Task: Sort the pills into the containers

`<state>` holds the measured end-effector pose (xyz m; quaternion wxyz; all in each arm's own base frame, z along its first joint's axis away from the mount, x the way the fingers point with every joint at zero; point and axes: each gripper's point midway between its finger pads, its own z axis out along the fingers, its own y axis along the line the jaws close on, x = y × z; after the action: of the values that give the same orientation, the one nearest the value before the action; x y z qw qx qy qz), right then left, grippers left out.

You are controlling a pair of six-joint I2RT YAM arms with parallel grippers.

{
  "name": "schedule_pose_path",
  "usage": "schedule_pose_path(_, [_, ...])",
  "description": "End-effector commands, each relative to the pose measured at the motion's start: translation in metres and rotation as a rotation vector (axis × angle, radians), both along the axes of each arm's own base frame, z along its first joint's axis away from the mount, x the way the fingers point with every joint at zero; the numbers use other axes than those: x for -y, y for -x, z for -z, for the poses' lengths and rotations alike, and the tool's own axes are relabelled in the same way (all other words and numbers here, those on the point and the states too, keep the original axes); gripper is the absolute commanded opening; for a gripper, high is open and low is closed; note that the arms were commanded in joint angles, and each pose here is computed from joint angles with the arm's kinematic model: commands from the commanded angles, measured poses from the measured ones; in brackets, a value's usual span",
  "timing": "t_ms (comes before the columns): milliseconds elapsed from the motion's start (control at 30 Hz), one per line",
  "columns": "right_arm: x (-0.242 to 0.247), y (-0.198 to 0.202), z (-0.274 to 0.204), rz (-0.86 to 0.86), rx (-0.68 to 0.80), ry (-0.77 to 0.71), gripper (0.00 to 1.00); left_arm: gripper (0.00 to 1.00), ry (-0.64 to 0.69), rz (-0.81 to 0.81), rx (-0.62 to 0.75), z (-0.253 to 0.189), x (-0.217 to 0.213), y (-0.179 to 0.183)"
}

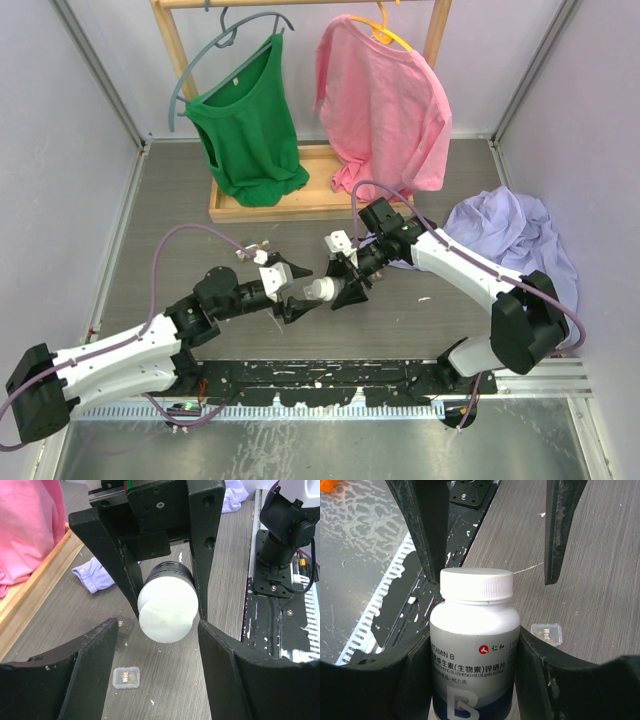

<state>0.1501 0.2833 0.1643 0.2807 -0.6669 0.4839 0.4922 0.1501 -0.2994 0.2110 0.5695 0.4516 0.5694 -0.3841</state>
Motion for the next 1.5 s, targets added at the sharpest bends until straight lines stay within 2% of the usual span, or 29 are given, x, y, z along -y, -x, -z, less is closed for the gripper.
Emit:
schedule_pose_path(0, [-0.006, -0.005, -0.016, -0.014, 0.034, -0.047, 0.01, 0.65, 0.104, 0.019, 0.037, -0.041, 0.008, 0.0])
schedule_pose_path(233, [-0.006, -0.005, -0.014, -0.014, 0.025, -0.041, 0.01, 0.56, 0.108, 0.03, 0.009, -0.039, 0.012, 0.002])
schedule_pose_path(533, [-0.006, -0.005, -0.013, -0.019, 0.018, -0.034, 0.01, 0.56, 0.103, 0.041, -0.014, -0.037, 0.015, 0.002])
schedule_pose_path(733, [-0.006, -0.005, -0.012, -0.018, 0.017, -0.031, 0.01, 0.51, 0.106, 0.042, -0.025, -0.037, 0.016, 0.002])
schedule_pose_path(800, [-0.006, -0.005, -0.012, -0.019, 0.02, -0.03, 0.01, 0.43, 0.111, 0.044, -0.035, -0.038, 0.016, 0.003])
schedule_pose_path(867, [-0.005, -0.005, -0.011, -0.017, 0.02, -0.029, 0.01, 0.3, 0.118, 0.051, -0.051, -0.038, 0.017, 0.005])
schedule_pose_path(933, [-0.005, -0.006, -0.011, -0.016, 0.022, -0.025, 0.01, 0.1, 0.129, 0.045, -0.088, -0.039, 0.015, 0.007])
schedule_pose_path(1000, [-0.005, -0.007, -0.01, -0.012, 0.026, -0.021, 0.01, 0.0, 0.146, 0.021, -0.151, -0.039, 0.013, 0.007])
schedule_pose_path(1133, [-0.006, -0.012, -0.007, 0.012, 0.022, 0.005, 0.01, 0.0, 0.217, -0.133, -0.434, -0.031, 0.003, -0.002])
schedule_pose_path(1267, [-0.008, -0.021, -0.003, 0.061, 0.011, 0.033, 0.01, 0.0, 0.358, -0.354, -0.795, -0.016, -0.015, -0.013])
schedule_pose_path(1367, [-0.01, -0.023, -0.002, 0.076, -0.01, 0.035, 0.01, 0.0, 0.435, -0.426, -0.964, -0.006, -0.021, -0.014])
schedule_pose_path(1467, [-0.011, -0.022, -0.001, 0.074, -0.027, 0.03, 0.01, 0.0, 0.461, -0.452, -1.068, -0.009, -0.02, -0.013])
